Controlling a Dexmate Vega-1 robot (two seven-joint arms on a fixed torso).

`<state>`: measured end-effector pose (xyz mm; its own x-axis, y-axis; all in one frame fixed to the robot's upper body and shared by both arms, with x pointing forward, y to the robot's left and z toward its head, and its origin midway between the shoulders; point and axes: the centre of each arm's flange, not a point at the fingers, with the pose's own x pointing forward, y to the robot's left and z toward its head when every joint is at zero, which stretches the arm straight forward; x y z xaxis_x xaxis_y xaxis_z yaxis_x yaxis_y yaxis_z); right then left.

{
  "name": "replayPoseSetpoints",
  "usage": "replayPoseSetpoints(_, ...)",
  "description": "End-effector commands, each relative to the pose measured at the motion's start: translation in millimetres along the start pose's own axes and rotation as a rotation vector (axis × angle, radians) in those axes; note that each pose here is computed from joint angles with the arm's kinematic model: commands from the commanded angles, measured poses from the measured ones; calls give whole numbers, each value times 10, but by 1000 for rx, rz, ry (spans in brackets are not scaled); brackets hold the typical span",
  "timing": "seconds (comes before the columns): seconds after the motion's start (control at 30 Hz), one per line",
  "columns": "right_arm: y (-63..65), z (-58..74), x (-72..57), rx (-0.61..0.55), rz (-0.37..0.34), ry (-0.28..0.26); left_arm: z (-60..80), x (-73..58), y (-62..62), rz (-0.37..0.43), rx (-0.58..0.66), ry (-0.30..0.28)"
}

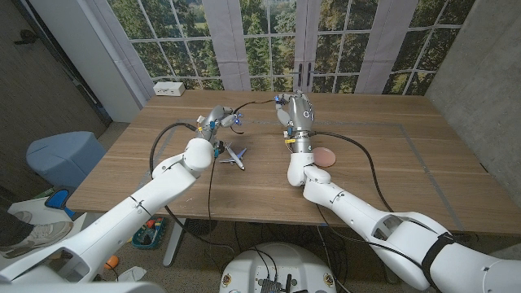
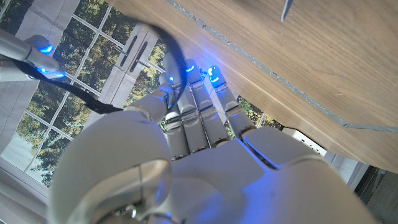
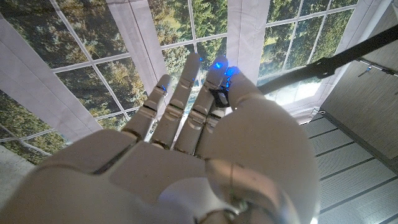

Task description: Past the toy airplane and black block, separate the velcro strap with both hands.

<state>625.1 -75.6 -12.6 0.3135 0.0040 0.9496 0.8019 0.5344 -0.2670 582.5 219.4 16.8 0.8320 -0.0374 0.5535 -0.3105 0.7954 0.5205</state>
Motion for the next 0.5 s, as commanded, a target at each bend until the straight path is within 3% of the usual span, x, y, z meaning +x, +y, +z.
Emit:
replayPoseSetpoints(0.03, -73, -20, -21, 2, -8, -6, 52, -48, 4, 11, 13, -6)
replayPoseSetpoints(0.27, -98, -30, -39, 5, -15, -3, 71, -72, -2, 13, 10, -10)
replayPoseSetpoints(0.5, -122, -72, -20, -13, -7, 46, 70, -103, 9, 40, 12, 18)
